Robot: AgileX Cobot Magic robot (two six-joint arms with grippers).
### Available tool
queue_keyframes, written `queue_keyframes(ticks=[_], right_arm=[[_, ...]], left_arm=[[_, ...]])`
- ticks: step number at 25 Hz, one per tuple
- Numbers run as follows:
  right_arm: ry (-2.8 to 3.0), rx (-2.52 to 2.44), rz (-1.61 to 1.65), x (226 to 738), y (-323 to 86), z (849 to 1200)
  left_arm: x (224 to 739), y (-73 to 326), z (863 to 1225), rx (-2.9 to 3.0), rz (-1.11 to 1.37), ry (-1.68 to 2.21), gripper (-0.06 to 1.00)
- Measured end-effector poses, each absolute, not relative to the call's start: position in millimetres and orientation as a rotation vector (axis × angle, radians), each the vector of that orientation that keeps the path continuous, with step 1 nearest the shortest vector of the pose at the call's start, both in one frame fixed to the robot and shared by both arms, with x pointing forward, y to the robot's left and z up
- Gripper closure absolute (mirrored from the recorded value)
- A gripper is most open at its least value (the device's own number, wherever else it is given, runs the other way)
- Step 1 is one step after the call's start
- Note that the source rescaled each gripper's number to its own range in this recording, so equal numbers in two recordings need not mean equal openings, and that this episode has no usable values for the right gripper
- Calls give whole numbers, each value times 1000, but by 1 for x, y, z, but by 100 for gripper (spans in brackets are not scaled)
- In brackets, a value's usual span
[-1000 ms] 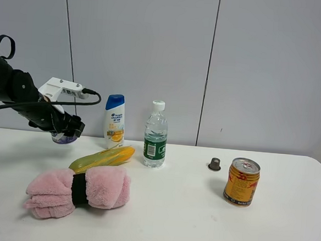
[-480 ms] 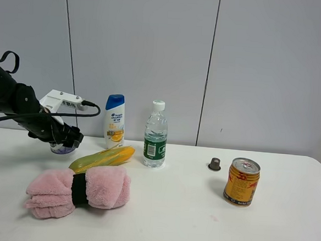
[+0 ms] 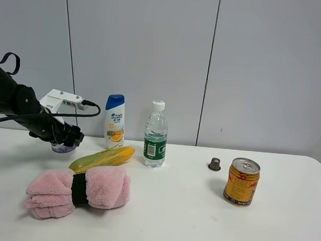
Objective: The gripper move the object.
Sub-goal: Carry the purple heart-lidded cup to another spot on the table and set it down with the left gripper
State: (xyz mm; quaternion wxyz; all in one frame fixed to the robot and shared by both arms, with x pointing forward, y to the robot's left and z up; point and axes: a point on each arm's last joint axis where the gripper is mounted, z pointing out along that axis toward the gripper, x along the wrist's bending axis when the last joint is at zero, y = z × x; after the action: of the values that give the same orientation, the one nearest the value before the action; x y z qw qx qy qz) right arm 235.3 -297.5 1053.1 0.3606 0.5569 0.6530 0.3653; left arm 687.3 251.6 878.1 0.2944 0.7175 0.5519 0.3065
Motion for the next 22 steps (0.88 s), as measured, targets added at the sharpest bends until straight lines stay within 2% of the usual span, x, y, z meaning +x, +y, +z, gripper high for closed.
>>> queue_keyframes(ticks=[6, 19, 20, 22], right_arm=[[1683, 1435, 942, 235, -298, 1053], [1683, 1435, 942, 235, -298, 1053], [1683, 1435, 942, 235, -298, 1053], [1683, 1435, 942, 235, -298, 1053]], left_arm=[[687, 252, 863, 1932, 791, 1490, 93], [686, 252, 862, 1921, 776, 1512, 92], [686, 252, 862, 1912, 768, 1525, 85], [686, 252, 862, 1881, 751, 1555, 46]])
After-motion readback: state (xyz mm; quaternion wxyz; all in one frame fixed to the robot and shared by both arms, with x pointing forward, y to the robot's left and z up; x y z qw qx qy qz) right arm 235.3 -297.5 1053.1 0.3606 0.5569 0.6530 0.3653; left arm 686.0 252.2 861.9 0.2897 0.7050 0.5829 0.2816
